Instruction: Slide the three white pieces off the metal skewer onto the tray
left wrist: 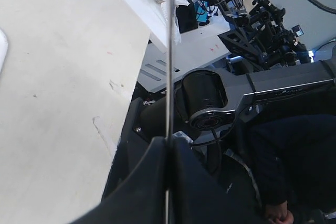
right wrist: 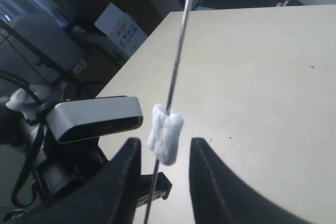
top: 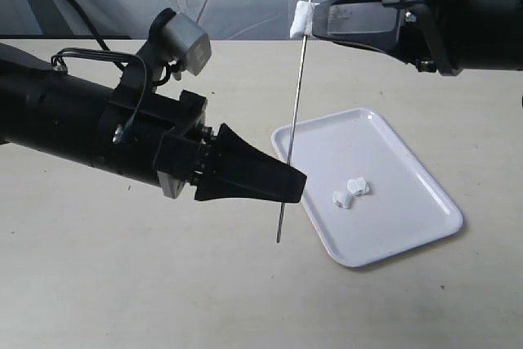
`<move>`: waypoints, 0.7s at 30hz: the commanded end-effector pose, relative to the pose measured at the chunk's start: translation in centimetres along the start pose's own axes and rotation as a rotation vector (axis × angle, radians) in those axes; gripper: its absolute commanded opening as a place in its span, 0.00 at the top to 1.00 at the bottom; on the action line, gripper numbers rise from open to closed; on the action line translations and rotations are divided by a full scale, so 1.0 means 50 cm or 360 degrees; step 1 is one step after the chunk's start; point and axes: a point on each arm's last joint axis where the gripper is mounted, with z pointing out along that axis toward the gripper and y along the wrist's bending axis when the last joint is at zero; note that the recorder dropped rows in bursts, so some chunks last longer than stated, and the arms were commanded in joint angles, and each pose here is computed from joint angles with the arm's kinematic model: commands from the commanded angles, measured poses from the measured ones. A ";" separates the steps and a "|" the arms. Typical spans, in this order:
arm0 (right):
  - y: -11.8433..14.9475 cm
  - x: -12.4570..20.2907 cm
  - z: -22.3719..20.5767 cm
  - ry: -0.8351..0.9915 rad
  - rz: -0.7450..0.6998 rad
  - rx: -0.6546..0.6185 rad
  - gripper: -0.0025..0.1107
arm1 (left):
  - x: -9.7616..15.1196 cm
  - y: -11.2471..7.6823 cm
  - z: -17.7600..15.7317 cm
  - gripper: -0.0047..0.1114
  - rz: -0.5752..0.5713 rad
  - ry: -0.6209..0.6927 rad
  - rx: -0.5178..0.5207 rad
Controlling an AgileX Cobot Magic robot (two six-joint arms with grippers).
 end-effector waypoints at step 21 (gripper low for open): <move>0.002 -0.010 -0.002 -0.0080 0.0048 -0.0003 0.98 | 0.004 -0.012 0.014 0.96 0.0011 0.0034 0.0053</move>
